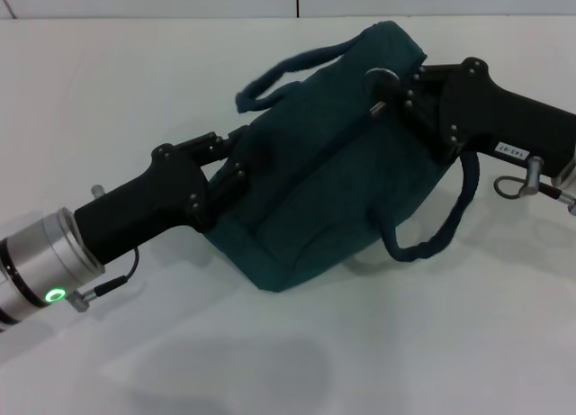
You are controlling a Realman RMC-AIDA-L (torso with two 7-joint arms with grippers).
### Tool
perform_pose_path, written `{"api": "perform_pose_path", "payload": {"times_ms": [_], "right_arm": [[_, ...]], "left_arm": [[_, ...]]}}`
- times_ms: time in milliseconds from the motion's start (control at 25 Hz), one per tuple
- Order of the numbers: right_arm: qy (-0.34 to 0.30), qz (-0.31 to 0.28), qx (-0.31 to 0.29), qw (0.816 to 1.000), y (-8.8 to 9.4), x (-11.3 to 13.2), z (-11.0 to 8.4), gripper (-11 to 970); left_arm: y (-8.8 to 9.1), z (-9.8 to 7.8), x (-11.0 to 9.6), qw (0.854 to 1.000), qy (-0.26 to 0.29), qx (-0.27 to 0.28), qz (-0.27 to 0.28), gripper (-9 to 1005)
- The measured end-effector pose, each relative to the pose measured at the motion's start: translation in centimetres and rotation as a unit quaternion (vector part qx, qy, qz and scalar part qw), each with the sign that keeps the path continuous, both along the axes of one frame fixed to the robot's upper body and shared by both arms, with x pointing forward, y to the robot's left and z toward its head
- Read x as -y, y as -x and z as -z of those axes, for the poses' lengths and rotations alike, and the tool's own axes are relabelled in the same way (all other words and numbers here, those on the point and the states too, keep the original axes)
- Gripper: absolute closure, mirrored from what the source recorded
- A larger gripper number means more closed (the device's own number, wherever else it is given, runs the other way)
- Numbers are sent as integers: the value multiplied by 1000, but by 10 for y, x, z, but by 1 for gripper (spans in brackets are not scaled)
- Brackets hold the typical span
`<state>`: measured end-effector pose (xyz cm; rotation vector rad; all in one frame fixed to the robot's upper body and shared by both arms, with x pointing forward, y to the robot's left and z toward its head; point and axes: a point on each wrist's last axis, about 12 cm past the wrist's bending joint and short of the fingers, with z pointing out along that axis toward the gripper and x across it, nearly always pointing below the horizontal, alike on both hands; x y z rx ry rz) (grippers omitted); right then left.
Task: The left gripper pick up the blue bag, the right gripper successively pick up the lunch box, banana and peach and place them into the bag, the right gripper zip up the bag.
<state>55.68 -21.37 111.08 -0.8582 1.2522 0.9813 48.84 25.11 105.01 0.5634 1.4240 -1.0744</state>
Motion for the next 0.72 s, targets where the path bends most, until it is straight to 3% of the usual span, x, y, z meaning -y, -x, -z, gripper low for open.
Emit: {"api": "perform_pose_path", "payload": {"times_ms": [200,440,640,720], "right_arm": [[0,6,-1,1000,0,2,1,937],[6,9,1,1000,0,1,3,936],[5,9,0,1000,1,1,3,936],[5,9,0,1000,1,2,3,936]], "left_arm": [[-5,-11,-6,1000,7,9,18,664],[-15,-19,1,999,4,1,44,490],[-28,-22,11,998,-12,-10,59,503],[-30,-22,13,998,-15,-11,60,552]]}}
